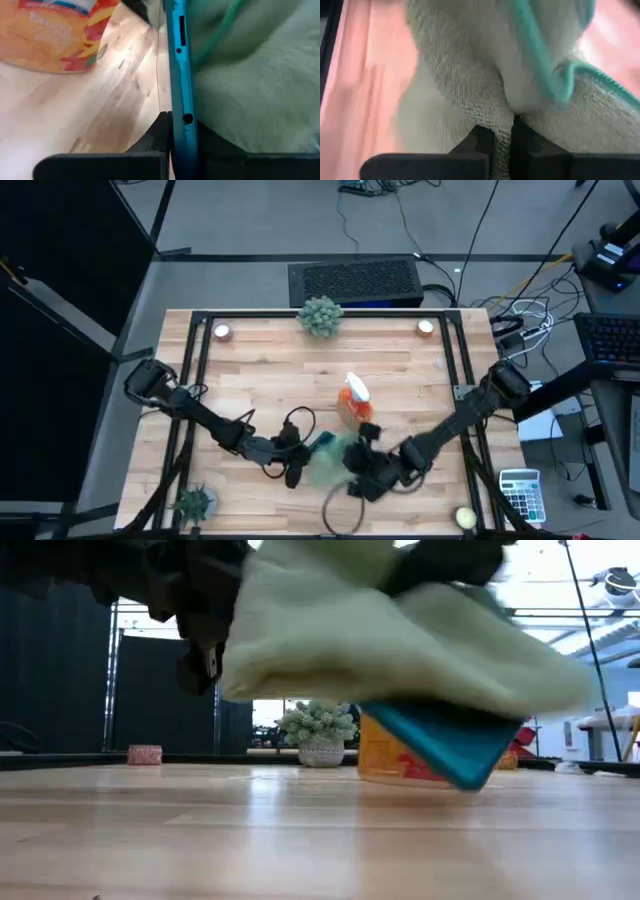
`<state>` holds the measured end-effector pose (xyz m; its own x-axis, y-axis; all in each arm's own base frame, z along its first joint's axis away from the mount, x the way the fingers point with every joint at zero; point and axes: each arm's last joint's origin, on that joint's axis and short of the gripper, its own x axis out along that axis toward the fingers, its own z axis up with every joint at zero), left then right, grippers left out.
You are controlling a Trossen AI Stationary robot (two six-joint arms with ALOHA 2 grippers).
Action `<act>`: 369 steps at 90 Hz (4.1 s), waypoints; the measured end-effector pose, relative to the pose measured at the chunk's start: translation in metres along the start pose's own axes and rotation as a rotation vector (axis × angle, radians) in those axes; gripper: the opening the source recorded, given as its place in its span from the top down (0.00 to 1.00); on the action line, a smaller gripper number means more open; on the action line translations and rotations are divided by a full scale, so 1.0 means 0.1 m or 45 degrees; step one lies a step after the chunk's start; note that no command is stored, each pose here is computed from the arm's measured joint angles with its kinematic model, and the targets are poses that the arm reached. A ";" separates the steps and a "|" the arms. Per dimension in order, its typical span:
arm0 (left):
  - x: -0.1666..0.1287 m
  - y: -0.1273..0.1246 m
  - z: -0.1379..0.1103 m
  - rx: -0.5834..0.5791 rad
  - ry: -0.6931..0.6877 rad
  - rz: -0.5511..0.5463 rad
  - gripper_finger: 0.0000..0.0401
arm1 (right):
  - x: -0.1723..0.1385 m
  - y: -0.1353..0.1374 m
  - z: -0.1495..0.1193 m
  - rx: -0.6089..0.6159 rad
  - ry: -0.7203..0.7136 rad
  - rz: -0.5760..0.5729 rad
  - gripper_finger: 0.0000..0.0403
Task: Apply microfiber cloth
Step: Wipe the back of the cellphone using the microfiber cloth
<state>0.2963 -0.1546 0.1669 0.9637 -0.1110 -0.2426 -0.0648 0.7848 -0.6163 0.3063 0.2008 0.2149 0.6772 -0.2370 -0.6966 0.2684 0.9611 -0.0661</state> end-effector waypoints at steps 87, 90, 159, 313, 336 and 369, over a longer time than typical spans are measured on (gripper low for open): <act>-0.01 -0.04 0.00 0.007 -0.005 -0.041 0.98 | 0.40 -0.02 0.59 0.016 -0.427 0.125 0.98; -0.01 -0.04 0.00 0.009 0.001 -0.042 0.98 | 0.43 -0.01 0.58 0.006 -0.420 0.152 0.98; -0.02 -0.04 0.02 0.001 -0.043 -0.015 0.98 | 0.43 -0.13 0.64 -0.047 -0.376 0.180 0.98; -0.70 -0.06 -0.26 2.070 0.673 0.165 0.96 | -0.72 0.16 -0.72 0.150 0.113 -0.248 0.98; -0.67 -0.01 -0.33 2.073 0.733 0.149 0.86 | -0.68 0.17 -0.68 0.155 0.108 -0.221 0.98; -0.68 0.00 -0.36 1.941 0.787 0.067 0.65 | -0.68 0.18 -0.68 0.170 0.103 -0.214 0.98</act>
<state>0.2217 -0.1690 0.1557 0.7017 0.0156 -0.7123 0.5670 0.5932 0.5715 0.2190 0.2436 0.2126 0.5595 -0.3751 -0.7390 0.4649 0.8803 -0.0949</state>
